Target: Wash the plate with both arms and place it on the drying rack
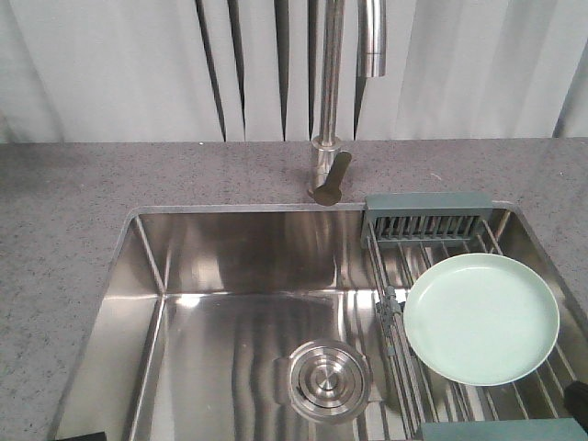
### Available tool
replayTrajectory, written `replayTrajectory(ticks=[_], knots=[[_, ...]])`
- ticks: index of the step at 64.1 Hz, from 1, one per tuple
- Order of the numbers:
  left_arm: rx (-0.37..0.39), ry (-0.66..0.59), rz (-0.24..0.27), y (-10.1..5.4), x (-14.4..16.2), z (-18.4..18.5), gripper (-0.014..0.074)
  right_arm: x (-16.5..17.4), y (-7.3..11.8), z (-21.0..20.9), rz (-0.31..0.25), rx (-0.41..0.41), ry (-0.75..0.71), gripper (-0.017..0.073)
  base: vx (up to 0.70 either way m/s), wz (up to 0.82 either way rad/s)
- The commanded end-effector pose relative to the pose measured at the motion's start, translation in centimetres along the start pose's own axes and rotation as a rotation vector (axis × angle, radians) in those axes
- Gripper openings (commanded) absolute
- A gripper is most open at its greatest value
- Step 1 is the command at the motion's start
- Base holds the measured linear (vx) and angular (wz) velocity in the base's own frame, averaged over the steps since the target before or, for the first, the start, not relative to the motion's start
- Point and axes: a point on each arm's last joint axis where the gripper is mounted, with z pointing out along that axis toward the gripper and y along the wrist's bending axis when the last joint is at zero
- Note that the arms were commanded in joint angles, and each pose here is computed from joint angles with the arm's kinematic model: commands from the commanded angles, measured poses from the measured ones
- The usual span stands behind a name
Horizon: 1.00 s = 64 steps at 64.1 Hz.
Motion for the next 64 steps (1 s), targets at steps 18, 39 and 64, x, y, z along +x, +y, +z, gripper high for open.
replayTrajectory(ticks=[18,39,64], knots=[[-0.02,-0.023,0.015,-0.1,-0.8,-0.1,-0.0005,-1.3,-0.3,-0.4,-0.004,0.029,-0.075,-0.001,0.0,0.0],[0.008,-0.223,-0.145,-0.2,-2.6,-0.3,-0.0005,-1.3,-0.3,-0.4,-0.004,0.029,-0.075,-0.001,0.0,0.0],[-0.723,-0.168,-0.152,7.0,1.7,-2.2,-0.0005,-1.3,-0.3,-0.4,-0.004,0.029,-0.075,-0.001,0.0,0.0]])
